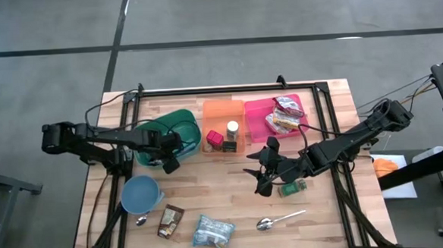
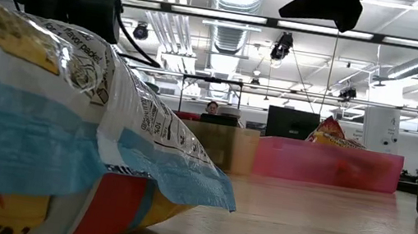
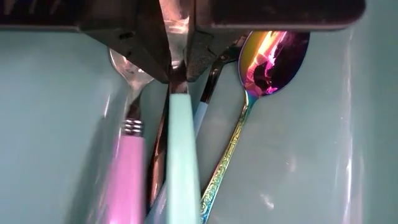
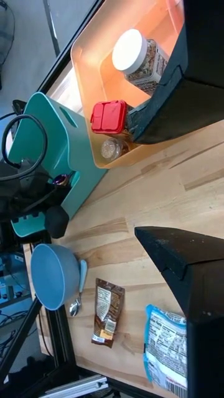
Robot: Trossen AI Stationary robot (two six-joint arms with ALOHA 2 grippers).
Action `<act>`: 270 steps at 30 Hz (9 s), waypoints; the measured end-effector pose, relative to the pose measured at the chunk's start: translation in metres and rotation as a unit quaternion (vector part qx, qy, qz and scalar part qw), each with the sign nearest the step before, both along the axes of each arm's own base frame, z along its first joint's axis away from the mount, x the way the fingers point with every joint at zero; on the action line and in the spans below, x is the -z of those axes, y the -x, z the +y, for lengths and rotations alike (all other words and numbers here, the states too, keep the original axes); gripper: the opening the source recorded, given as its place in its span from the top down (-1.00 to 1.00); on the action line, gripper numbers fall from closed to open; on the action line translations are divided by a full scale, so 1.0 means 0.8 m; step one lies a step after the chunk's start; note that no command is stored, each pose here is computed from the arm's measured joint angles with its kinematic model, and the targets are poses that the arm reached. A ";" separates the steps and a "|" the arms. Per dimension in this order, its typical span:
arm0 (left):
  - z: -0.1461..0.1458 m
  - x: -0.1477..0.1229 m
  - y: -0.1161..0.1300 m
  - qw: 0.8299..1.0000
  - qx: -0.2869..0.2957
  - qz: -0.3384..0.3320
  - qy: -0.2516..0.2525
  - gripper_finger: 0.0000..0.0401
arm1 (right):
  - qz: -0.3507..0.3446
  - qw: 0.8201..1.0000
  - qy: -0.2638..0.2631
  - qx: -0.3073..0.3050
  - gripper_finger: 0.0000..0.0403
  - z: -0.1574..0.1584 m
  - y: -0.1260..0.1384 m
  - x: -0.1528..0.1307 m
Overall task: Pick & Place Food Item
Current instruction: Put the light blue spoon into the green bin, then put the dark blue spoon into the green bin
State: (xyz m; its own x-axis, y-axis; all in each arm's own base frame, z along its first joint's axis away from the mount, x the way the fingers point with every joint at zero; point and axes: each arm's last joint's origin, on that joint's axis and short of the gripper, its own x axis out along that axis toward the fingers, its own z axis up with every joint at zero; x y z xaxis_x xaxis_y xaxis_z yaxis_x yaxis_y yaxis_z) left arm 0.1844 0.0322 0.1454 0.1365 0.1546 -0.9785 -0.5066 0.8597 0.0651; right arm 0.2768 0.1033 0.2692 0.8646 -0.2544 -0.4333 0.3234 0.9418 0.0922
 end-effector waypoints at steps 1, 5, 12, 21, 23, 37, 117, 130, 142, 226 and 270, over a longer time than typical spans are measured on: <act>0.000 0.000 0.000 1.000 0.000 0.000 0.002 0.71 | 0.000 1.000 0.000 0.000 -0.12 0.000 0.000 0.000; -0.001 -0.003 -0.003 1.000 0.000 -0.008 0.022 0.58 | 0.000 1.000 0.000 0.000 -0.12 0.000 0.000 0.000; -0.001 -0.020 -0.013 0.999 0.003 -0.021 0.035 0.26 | 0.000 1.000 0.000 -0.001 -0.12 0.000 0.000 0.000; 0.000 -0.051 -0.020 0.999 0.002 0.002 0.038 0.02 | 0.002 1.000 -0.005 -0.009 -0.12 0.001 0.000 0.000; 0.000 -0.061 -0.020 0.999 0.000 0.012 0.040 0.01 | 0.003 1.000 -0.005 -0.009 -0.12 0.001 0.000 0.000; -0.071 -0.138 -0.025 0.998 -0.014 0.017 0.057 0.01 | 0.008 1.000 0.010 -0.019 -0.12 0.001 0.000 0.000; -0.299 0.003 0.048 0.988 -0.104 0.117 0.010 0.01 | 0.011 0.996 0.075 -0.053 -0.12 0.001 -0.003 -0.010; -0.295 0.017 0.044 0.991 -0.079 0.095 0.042 0.01 | 0.011 0.996 0.075 -0.053 -0.12 0.001 -0.003 -0.010; -0.293 0.018 0.042 0.991 -0.077 0.102 0.045 0.02 | 0.009 0.996 0.074 -0.052 -0.12 0.001 -0.004 -0.010; -0.306 -0.005 0.015 0.985 -0.151 0.063 0.047 0.33 | 0.007 0.995 0.059 -0.074 -0.12 0.004 -0.004 -0.011; -0.299 -0.011 -0.014 0.998 -0.039 0.018 0.037 0.97 | 0.007 0.995 0.059 -0.075 -0.12 0.004 -0.004 -0.011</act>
State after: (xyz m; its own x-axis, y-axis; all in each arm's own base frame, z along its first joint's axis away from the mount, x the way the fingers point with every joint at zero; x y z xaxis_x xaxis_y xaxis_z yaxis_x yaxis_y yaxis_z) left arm 0.1956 -0.2074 0.1546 0.0913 0.0900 -0.9917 -0.5712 0.8205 0.0219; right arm 0.2802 0.1062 0.2776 0.8910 -0.1722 -0.4200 0.1780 0.9837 -0.0257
